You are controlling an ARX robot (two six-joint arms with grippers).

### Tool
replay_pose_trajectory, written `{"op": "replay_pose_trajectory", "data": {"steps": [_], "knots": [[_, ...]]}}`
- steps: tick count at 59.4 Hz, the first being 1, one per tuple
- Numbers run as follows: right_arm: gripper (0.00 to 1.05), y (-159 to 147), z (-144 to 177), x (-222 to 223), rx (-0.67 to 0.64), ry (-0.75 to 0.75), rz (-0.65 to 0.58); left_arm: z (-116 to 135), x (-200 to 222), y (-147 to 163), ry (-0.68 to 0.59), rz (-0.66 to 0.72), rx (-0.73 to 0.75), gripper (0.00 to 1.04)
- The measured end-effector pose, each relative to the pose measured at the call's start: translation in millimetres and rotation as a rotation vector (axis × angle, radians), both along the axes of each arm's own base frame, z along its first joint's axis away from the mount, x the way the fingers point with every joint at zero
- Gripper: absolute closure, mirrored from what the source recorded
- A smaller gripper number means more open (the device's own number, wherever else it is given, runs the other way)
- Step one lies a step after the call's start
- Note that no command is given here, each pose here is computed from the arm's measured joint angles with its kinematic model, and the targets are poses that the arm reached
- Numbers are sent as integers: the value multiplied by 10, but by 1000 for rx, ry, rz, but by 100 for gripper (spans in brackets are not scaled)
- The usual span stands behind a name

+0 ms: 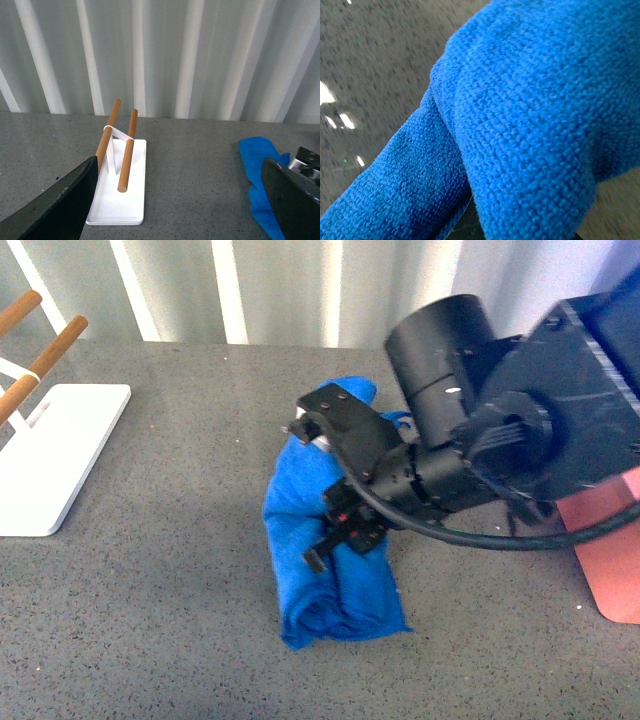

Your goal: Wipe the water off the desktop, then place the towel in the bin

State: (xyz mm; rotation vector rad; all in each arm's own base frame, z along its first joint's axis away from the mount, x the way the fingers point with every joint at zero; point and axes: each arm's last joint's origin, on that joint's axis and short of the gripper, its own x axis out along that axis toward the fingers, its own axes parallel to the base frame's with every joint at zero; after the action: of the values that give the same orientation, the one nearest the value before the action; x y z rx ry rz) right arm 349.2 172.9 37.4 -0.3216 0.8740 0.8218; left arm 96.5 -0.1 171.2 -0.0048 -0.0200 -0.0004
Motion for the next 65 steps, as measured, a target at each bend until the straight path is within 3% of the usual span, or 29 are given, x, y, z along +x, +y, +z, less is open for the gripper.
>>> {"op": "replay_pose_trajectory", "data": {"steps": [6, 18, 40, 50, 65], "knots": [[101, -368, 83, -114, -34, -20, -32, 0, 0, 0, 0, 0, 0, 7], [101, -796, 227, -121, -63, -62, -81, 0, 0, 0, 0, 0, 0, 7], [101, -1071, 394, 45, -109, -165, -146, 0, 0, 0, 0, 0, 0, 7], [101, -1109, 822, 231, -103, -275, -183, 0, 0, 0, 0, 0, 0, 7], [101, -1443, 1881, 332, -24, -506, -334, 0, 0, 0, 0, 0, 0, 7]]}}
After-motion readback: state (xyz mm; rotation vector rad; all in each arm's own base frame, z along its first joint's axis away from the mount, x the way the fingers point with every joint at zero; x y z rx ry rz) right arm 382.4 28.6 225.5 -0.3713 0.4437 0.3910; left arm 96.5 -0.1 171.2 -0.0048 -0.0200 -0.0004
